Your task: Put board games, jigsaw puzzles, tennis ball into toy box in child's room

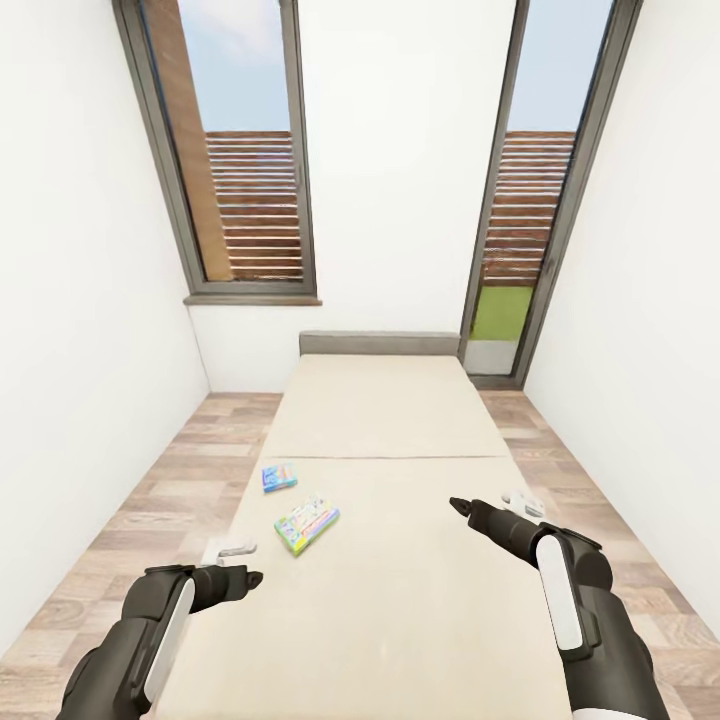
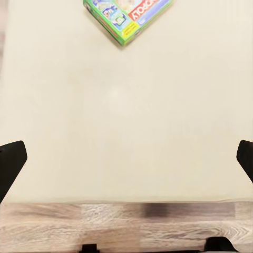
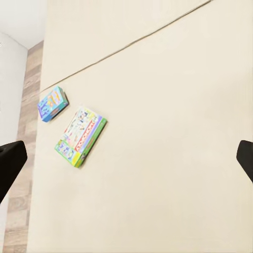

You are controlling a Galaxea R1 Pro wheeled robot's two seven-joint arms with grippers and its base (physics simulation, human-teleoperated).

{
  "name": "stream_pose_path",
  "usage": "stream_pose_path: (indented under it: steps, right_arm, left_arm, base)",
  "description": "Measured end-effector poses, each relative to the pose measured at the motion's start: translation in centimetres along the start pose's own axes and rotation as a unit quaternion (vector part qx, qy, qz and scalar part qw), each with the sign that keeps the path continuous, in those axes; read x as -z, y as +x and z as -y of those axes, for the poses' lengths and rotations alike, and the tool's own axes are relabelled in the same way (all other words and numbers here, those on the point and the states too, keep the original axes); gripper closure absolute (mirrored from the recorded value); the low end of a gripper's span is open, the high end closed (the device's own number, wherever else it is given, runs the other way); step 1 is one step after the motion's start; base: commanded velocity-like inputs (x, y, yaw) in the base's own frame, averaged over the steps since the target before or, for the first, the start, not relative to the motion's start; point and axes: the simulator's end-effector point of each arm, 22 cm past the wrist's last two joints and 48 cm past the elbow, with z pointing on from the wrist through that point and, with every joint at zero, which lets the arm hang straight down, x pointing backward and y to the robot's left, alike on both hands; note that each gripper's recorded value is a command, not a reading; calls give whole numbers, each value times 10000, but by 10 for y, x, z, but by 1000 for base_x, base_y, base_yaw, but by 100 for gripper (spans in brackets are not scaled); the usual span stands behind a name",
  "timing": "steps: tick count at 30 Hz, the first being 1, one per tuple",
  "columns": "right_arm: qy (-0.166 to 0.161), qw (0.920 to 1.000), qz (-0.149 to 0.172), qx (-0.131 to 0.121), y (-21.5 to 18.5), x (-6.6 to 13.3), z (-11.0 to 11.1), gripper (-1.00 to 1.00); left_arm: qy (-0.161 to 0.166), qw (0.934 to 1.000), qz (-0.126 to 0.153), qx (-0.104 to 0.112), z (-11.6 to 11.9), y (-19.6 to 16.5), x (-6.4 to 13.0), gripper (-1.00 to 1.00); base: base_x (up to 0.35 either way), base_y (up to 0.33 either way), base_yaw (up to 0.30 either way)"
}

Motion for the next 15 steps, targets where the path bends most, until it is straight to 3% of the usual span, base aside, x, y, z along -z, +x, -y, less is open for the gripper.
stream_pose_path:
  steps: [12,15]
  right_arm:
    - [-44,10000,86,23,-7,6,-5,-100]
    - [-56,9999,108,30,-9,8,-7,-100]
  left_arm:
    - [9,9999,102,-12,1,-7,7,-100]
    - [11,9999,130,-16,2,-9,9,-100]
  base:
    - [4,0,0]
    - [153,0,0]
